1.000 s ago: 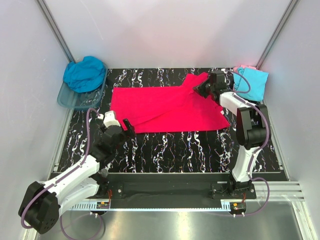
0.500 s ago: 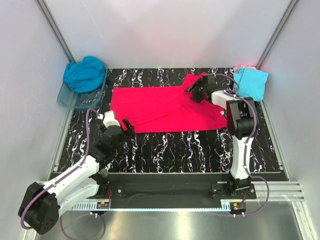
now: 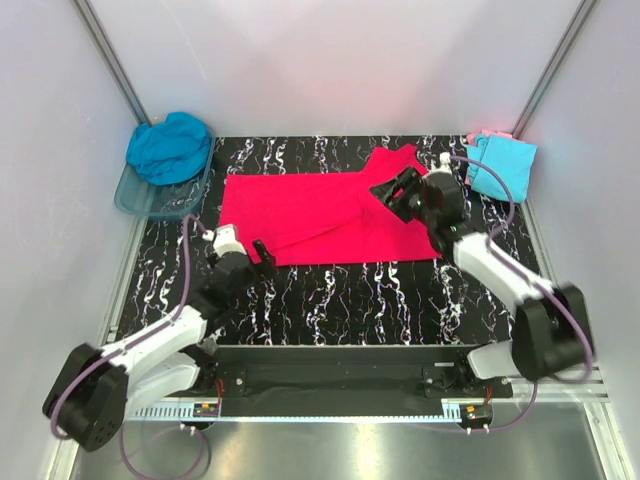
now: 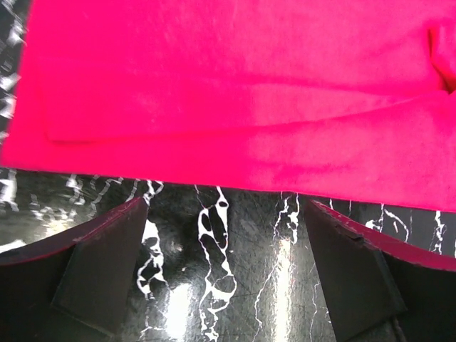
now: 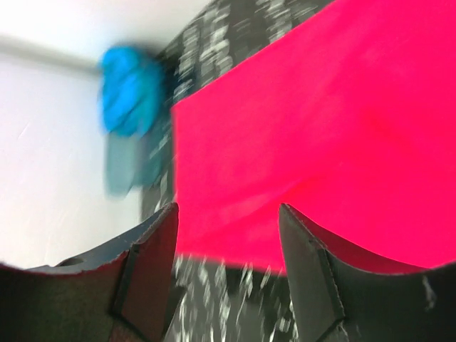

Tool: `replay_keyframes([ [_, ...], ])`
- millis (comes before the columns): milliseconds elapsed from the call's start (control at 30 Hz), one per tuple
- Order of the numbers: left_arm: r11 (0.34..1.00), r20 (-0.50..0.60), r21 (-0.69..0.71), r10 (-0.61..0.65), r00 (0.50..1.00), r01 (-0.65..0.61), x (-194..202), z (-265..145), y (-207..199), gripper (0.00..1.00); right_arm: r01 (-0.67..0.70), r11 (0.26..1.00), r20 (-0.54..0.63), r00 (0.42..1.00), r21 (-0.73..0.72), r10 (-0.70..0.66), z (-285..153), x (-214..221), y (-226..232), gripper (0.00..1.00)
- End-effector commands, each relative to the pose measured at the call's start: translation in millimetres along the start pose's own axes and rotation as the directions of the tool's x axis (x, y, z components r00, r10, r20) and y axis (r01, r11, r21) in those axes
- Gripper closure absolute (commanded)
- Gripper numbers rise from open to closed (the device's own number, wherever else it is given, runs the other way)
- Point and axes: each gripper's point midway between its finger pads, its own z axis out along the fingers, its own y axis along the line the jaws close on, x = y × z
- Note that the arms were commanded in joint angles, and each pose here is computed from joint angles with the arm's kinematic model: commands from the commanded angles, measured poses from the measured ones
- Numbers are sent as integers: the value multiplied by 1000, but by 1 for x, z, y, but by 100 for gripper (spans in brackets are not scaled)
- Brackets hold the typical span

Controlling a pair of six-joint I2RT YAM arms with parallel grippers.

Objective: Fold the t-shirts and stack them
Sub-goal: Fold the tshirt

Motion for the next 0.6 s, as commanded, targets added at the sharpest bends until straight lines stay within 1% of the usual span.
replay_keyframes([
  [0,995,31,75,-71,997,69,-9,10,-22,2,82,991,43,996,-110,-78,-43,18,21,35],
  [33,994,35,80,-79,996,76,-11,13,-25,2,70,994,11,998,-89,-69,-51,37,1,35],
  [67,995,16,63,-73,997,72,-5,19,-24,2,70,992,2,998,-103,-70,-59,45,-2,35],
  [100,995,25,61,-77,997,76,-10,22,-28,3,76,987,16,997,-140,-74,-74,46,4,35],
  [133,996,31,46,-75,997,73,-12,26,-27,3,79,990,-17,997,-121,-81,-80,62,-14,35],
  [167,998,16,21,-55,998,55,-8,32,-25,3,81,989,-23,996,-124,-85,-87,67,-18,35],
  [200,998,32,16,-53,998,53,-18,37,-31,3,90,988,-32,995,-126,-95,-98,75,-26,35],
  [267,997,31,-71,-12,999,14,-19,47,-21,4,121,982,-23,992,-144,-125,-112,78,-28,35],
  [300,997,54,-80,-4,999,9,-31,51,-27,4,126,984,-44,990,-124,-133,-115,86,-39,35],
  [333,992,53,-126,14,999,-7,-32,57,-19,4,140,982,-54,988,-127,-147,-119,89,-42,35],
  [400,991,74,-131,27,997,-17,-47,62,-24,4,147,982,-74,985,-121,-157,-125,98,-51,35],
  [500,987,90,-160,50,995,-35,-59,68,-23,4,154,981,-101,981,-114,-166,-130,109,-63,35],
  [567,980,81,-192,66,995,-49,-59,70,-15,4,151,983,-122,979,-106,-164,-131,117,-72,35],
])
